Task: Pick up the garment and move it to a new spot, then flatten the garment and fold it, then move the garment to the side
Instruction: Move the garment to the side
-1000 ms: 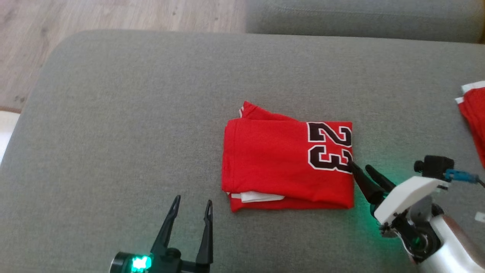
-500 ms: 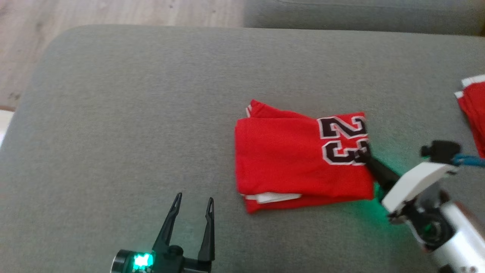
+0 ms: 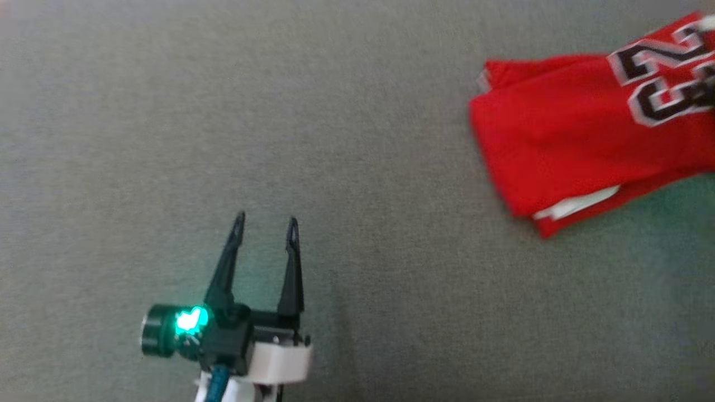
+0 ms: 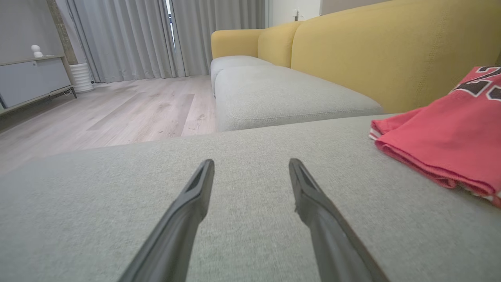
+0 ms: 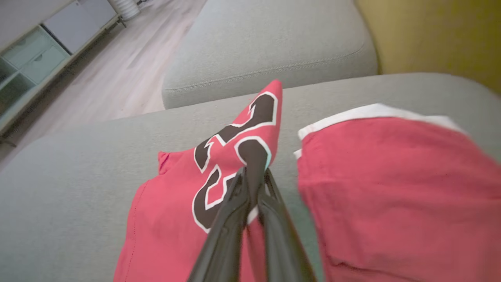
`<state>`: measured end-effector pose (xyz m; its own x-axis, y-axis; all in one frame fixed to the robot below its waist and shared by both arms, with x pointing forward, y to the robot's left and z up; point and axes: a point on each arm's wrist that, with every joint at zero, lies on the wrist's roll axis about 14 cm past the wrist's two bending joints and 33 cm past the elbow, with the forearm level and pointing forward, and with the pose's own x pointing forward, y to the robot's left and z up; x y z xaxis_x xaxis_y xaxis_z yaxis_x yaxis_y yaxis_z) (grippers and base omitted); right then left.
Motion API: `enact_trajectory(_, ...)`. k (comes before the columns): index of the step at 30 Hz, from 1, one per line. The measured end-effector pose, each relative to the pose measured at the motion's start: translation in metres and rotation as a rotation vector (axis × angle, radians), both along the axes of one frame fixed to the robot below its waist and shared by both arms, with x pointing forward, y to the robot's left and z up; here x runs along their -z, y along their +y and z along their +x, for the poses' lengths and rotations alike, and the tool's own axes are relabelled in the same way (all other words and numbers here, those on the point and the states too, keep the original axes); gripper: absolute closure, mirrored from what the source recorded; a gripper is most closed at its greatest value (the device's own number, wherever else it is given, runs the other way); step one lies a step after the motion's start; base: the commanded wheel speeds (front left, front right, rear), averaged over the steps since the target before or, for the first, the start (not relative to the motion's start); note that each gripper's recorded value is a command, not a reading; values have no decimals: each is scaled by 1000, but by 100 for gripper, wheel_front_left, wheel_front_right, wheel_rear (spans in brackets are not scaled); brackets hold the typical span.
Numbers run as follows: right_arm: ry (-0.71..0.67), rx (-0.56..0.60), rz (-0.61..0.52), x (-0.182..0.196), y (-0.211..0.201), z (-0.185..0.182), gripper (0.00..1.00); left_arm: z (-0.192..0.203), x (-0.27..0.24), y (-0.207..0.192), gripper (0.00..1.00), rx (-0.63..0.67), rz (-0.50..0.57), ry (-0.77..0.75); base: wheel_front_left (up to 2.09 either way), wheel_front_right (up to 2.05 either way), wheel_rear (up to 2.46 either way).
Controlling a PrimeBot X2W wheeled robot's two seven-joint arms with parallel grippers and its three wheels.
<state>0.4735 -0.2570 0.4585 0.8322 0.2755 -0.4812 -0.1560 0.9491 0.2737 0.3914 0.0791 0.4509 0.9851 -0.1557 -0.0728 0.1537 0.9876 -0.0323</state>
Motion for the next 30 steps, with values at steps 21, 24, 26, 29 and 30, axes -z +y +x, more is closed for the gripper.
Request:
enact_trajectory(21,-134,210,-297,-56,-113,29,0,37,10,-16,0,62,-43,-9,0,0,0)
enact_trajectory(24,-177,173,-261,-58,-85,26,0,32,-4,-14,0,57,-49,-40,0,0,0)
enact_trajectory(26,-183,136,-226,-52,-61,17,0,25,-9,-13,0,58,-60,-42,0,0,0)
enact_trajectory(29,-191,84,-159,-41,-23,-1,0,10,-14,-10,0,56,-55,-42,0,0,0)
enact_trajectory(30,-197,67,-133,-38,-10,-9,0,6,-18,-9,0,53,-54,-49,0,0,0)
